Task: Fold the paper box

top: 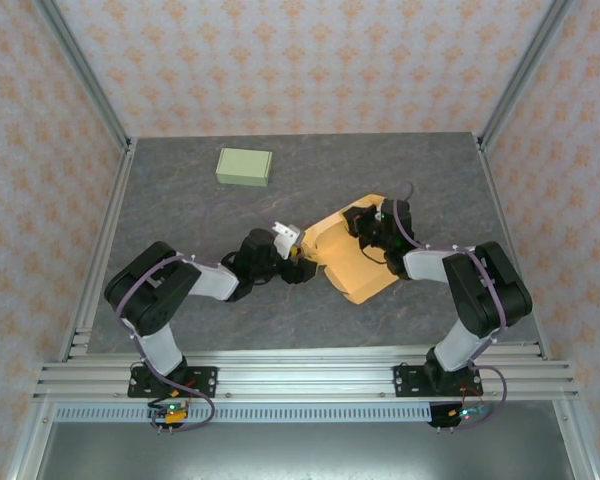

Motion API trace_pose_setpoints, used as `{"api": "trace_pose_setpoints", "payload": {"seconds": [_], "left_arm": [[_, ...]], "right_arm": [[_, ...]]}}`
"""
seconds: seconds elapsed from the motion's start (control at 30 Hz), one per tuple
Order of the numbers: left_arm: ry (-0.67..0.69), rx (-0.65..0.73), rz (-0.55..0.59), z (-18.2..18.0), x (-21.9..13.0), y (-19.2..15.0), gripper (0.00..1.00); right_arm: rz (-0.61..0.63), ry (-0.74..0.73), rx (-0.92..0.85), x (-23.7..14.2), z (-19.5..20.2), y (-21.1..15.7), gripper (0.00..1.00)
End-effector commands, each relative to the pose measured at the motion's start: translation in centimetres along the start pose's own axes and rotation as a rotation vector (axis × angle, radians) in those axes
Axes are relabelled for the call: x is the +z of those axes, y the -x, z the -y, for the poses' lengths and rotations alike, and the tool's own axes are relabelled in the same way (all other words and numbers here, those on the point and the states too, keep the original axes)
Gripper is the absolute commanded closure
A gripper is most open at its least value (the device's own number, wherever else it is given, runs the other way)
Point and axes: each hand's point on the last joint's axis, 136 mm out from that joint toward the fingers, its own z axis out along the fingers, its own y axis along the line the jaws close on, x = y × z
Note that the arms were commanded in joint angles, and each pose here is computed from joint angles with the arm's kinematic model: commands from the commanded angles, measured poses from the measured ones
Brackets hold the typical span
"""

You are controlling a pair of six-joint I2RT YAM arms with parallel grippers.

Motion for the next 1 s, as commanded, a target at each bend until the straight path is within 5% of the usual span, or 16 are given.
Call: {"api": "trace_pose_setpoints", "payload": {"seconds": [0.0, 0.33, 0.8, 0.97], "left_arm": [[0.055, 0.041, 0.048, 0.0, -1.6, 1.7, 0.22], [0.376, -0.021, 0.149, -5.6, -4.6, 0.3, 0.25], [0.264, 0.007, 0.189, -3.9, -1.4, 3.7, 0.23], [0.206, 0.021, 0.158, -2.8, 0.3, 3.8, 0.34]], "right_arm": [[-0.031, 0.084, -0.027, 0.4, -2.2, -0.2, 1.0], [-0.085, 0.115, 0.047, 1.8, -1.3, -0.6, 1.0], [-0.1, 0.116, 0.041, 1.7, -1.4, -0.9, 1.0], [-0.094, 0.123, 0.04, 1.6, -1.7, -0.8, 1.0]]}}
